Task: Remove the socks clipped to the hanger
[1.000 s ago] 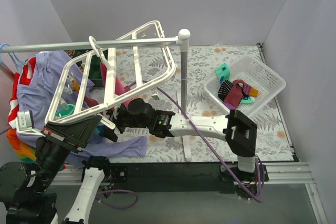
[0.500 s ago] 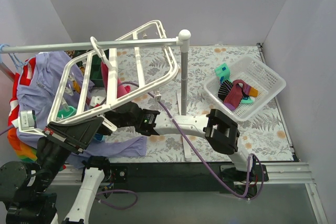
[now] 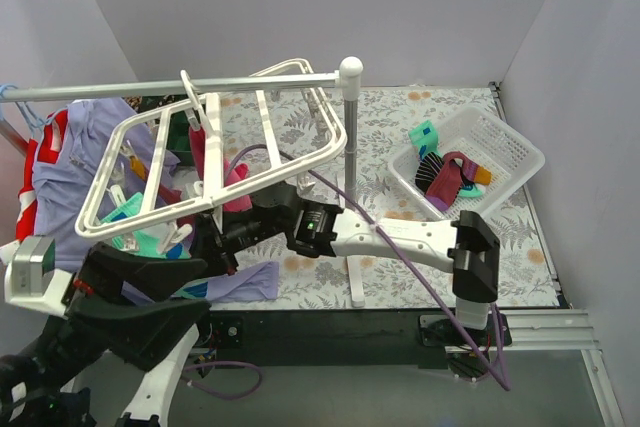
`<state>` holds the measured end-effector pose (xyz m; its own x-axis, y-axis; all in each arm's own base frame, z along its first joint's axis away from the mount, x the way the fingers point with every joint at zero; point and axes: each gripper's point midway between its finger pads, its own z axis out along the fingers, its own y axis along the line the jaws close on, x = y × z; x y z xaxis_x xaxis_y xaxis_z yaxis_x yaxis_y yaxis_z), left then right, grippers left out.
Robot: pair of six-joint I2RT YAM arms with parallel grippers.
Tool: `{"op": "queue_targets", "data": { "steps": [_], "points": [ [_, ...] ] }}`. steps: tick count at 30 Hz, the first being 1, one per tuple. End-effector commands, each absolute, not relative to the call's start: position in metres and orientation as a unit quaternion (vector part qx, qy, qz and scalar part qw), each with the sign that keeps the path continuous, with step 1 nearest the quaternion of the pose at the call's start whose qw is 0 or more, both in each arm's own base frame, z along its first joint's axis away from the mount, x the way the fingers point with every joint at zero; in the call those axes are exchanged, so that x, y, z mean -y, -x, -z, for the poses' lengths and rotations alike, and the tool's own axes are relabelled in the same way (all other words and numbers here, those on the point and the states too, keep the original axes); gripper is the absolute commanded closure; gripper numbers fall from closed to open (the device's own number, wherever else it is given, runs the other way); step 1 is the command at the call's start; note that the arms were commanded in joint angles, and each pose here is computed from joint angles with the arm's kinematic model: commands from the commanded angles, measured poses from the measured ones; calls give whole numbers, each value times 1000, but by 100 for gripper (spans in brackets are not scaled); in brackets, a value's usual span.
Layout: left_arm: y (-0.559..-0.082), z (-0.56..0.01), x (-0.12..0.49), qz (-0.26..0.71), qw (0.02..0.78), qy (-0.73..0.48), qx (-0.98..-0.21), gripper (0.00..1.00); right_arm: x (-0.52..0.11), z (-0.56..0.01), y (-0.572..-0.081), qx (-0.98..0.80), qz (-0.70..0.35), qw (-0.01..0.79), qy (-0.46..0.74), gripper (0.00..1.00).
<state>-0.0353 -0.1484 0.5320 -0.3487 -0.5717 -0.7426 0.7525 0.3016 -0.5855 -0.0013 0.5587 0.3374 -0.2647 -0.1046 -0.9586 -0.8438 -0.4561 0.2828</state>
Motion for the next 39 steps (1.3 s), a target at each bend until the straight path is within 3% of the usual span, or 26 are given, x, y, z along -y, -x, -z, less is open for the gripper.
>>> {"op": "queue_targets", "data": {
  "steps": [1,5,13,20,24,28,39],
  "points": [
    [79,-555,159,591,568,-183,-543,29,-520,-379,33,-388,-705,231,546,95],
    [110,-573,159,584,581,-219,-523,29,-499,-387,44,-375,-718,209,549,95],
    [110,-586,149,556,612,-175,-535,31,-455,-403,59,-345,-731,191,557,95],
    [69,-566,114,504,642,-19,-577,41,-430,-404,53,-347,-730,194,555,95],
    [43,-545,70,445,664,140,-584,43,-420,-399,40,-360,-726,203,549,95],
    [35,-516,50,437,648,225,-581,44,-416,-395,31,-368,-723,204,548,95],
    [4,-468,25,421,607,362,-568,55,-413,-393,20,-367,-720,208,551,94]
  ]
}}
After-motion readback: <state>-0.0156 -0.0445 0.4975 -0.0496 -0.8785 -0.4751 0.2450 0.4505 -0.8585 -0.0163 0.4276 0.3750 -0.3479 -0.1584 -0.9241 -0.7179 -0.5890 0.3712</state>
